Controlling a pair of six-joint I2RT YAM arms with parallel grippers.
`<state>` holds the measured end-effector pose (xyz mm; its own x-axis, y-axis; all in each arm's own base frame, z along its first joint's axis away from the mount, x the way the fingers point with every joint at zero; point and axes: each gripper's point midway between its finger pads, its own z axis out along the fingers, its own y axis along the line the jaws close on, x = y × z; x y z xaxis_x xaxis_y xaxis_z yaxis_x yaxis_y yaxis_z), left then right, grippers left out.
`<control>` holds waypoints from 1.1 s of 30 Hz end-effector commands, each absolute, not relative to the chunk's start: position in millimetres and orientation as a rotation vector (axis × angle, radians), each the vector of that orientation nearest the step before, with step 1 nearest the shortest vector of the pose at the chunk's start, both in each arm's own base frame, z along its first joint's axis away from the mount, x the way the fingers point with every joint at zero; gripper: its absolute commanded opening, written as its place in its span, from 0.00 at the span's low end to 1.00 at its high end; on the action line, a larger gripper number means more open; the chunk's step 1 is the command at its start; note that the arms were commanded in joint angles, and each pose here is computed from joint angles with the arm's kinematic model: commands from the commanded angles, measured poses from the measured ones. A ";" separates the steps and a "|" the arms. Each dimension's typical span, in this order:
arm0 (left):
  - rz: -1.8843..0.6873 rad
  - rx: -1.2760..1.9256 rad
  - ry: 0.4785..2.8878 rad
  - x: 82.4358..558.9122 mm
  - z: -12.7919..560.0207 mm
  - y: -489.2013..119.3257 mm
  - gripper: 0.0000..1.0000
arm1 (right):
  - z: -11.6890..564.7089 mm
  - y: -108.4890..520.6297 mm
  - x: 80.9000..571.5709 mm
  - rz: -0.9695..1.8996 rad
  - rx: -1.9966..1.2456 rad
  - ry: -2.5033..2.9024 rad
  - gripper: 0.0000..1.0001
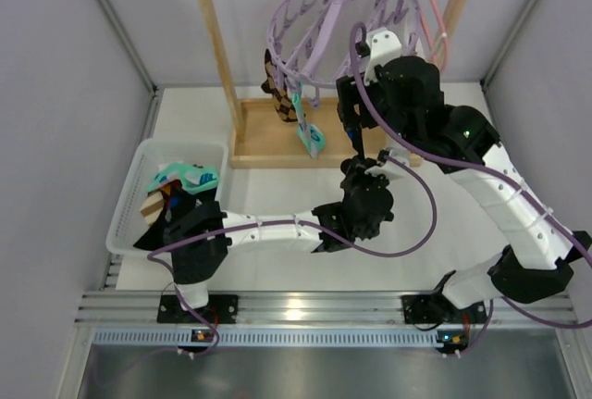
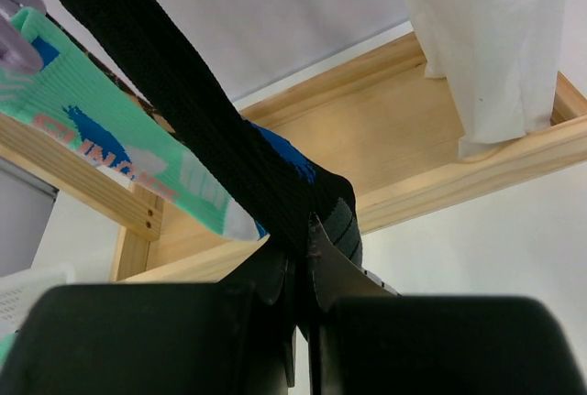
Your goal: Remove the socks clipped to the hanger
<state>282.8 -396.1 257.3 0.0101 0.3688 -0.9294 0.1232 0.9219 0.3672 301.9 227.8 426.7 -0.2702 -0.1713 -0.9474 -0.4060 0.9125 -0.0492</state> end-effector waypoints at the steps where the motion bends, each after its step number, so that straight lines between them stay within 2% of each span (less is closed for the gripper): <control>1: 0.208 0.428 1.562 276.4 251.6 -404.1 0.00 | 428.5 233.7 299.0 0.263 -0.511 1.829 0.72; 17: 0.159 0.409 1.567 274.3 253.2 -400.8 0.00 | 396.2 256.0 343.1 0.285 -0.608 1.858 0.64; 22: 0.155 0.415 1.566 273.7 253.4 -402.4 0.00 | 391.8 264.4 354.5 0.305 -0.617 1.837 0.59; 25: 0.162 0.418 1.567 274.3 251.6 -401.5 0.00 | 397.1 264.1 358.0 0.319 -0.593 1.805 0.47; 29: 0.171 0.430 1.570 274.5 246.5 -402.6 0.00 | 404.3 261.2 360.9 0.328 -0.553 1.779 0.16; 33: 0.187 0.416 1.578 275.6 241.4 -395.8 0.00 | 408.1 255.3 362.6 0.315 -0.519 1.773 0.08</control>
<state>278.0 -398.9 247.6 0.0047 0.3736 -0.9276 0.1456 0.9175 0.3702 359.2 262.0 376.8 -0.2735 -0.2557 -0.9273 -0.5250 0.8474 -0.0788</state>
